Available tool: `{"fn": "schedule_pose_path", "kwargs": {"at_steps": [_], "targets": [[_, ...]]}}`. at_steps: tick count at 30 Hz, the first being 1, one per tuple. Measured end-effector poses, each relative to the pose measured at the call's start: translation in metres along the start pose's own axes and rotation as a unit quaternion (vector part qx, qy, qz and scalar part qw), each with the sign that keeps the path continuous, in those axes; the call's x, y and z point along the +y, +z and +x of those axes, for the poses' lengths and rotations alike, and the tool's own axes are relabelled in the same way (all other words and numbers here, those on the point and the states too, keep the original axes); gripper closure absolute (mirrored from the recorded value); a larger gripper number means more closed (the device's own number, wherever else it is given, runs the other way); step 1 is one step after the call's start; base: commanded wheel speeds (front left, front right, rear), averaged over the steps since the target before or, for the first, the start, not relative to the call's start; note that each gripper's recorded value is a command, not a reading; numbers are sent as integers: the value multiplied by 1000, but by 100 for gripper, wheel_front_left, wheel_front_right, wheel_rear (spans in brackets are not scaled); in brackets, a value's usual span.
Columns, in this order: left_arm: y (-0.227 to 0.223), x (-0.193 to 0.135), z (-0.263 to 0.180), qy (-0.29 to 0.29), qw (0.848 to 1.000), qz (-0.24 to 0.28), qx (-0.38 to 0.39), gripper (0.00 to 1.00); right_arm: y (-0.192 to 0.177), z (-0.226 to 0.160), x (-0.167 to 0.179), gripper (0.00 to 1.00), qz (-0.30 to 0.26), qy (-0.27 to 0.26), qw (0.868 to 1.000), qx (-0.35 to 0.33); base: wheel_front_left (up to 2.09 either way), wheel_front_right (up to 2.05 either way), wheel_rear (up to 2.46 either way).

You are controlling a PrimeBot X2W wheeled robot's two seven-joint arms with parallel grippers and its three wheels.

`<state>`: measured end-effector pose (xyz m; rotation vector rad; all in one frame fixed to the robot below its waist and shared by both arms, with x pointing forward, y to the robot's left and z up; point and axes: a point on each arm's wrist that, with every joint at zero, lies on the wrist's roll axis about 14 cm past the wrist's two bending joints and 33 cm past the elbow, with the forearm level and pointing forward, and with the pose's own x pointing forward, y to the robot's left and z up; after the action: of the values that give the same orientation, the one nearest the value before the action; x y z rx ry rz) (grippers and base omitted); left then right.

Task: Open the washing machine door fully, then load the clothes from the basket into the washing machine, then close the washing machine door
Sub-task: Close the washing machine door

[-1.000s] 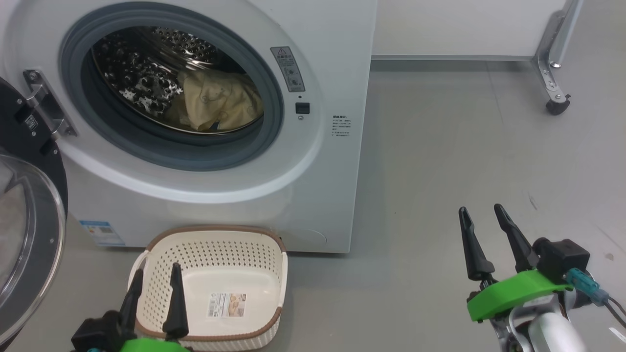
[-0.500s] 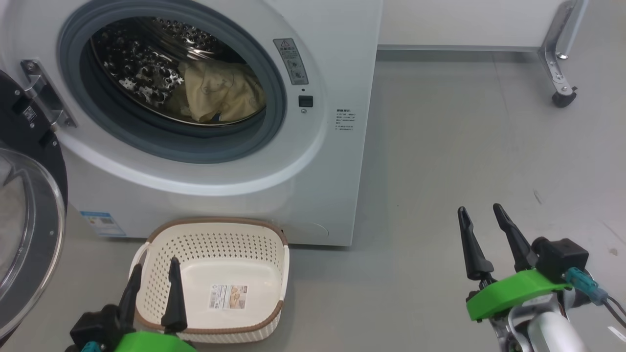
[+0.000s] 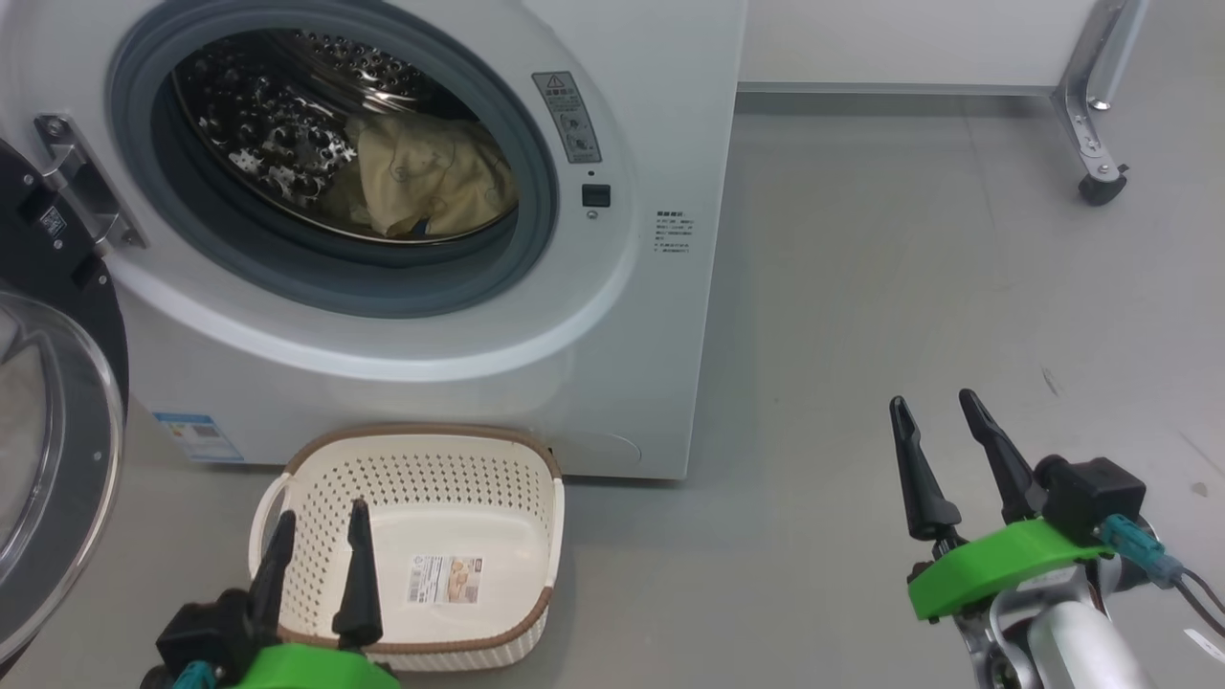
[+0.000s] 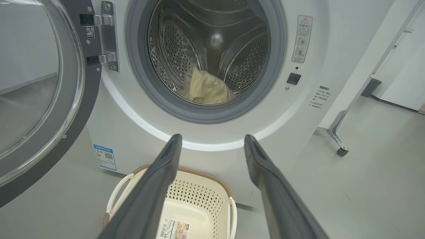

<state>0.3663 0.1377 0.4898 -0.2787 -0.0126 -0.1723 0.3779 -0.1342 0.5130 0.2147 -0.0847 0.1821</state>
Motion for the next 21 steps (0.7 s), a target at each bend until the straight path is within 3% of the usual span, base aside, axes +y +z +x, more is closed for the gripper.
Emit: {"fn": "schedule_pose_path", "kwargs": {"at_steps": [21], "targets": [[0,-5,2,-7,1000,-9,-1,0,2,0,-3,0,-1,-5,1000,-3,-10,10,1]]}}
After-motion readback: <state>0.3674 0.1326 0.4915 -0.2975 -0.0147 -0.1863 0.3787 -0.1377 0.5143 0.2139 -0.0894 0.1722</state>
